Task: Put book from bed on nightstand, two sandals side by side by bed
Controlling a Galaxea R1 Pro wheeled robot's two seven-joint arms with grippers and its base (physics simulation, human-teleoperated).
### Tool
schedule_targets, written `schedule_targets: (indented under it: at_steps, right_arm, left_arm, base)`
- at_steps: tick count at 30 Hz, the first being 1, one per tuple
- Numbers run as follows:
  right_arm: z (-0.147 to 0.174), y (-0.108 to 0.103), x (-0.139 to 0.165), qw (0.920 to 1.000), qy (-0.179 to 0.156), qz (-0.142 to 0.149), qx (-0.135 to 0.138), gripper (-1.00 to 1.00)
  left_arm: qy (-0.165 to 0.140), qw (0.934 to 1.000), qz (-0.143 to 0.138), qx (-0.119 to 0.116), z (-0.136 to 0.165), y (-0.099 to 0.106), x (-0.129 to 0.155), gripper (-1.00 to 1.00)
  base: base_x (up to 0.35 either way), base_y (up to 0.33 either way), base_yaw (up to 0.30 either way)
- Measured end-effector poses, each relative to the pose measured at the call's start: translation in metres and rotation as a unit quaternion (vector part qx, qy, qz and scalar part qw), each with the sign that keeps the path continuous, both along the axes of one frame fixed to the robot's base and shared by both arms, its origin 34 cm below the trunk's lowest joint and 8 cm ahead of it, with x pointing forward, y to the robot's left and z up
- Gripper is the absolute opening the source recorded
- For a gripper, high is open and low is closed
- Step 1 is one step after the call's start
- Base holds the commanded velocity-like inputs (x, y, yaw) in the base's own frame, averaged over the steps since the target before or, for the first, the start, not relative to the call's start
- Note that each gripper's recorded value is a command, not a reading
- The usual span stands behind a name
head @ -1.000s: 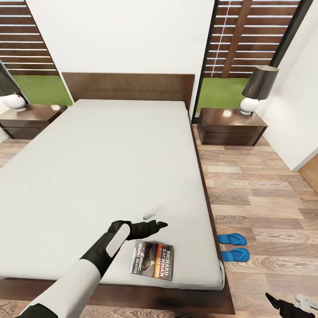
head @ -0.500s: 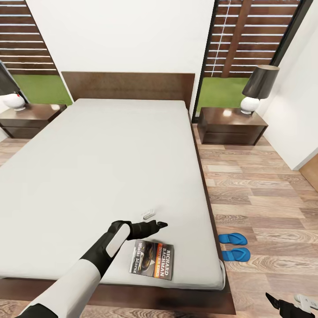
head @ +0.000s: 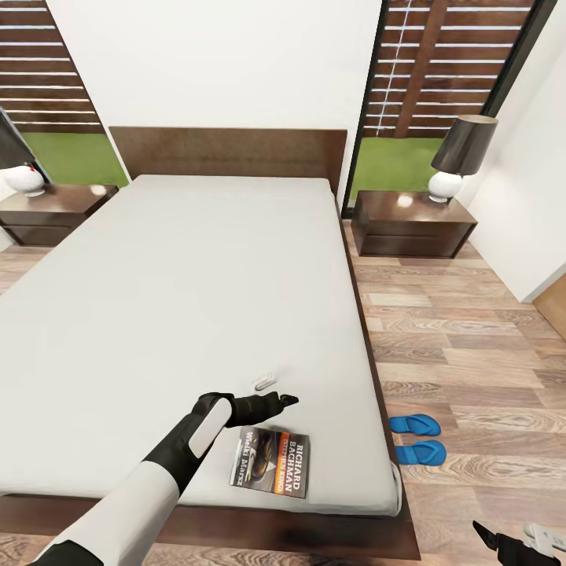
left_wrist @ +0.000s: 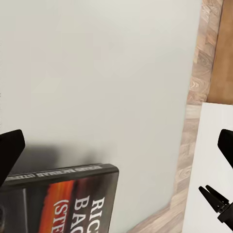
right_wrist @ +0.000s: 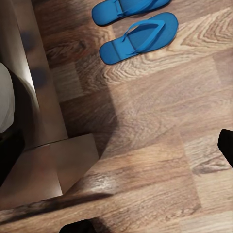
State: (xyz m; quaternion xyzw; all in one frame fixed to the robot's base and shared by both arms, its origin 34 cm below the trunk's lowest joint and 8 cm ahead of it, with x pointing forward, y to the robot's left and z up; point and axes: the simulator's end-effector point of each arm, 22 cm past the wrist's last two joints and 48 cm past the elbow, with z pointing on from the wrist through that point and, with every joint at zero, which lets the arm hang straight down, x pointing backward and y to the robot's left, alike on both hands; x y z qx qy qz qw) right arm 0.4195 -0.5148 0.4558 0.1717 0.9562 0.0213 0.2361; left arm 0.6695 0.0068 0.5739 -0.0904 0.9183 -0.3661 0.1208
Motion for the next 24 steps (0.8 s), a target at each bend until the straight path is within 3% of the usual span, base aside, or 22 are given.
schedule_targets:
  at_steps: [24]
  right_arm:
    - [-0.013,0.000,-0.001,1.0000,0.000,0.000,0.000,1.00]
  left_arm:
    - [0.000,1.0000,0.000,0.000,-0.013,0.000,-0.001,1.00]
  base:
    - [0.000,0.000,0.000]
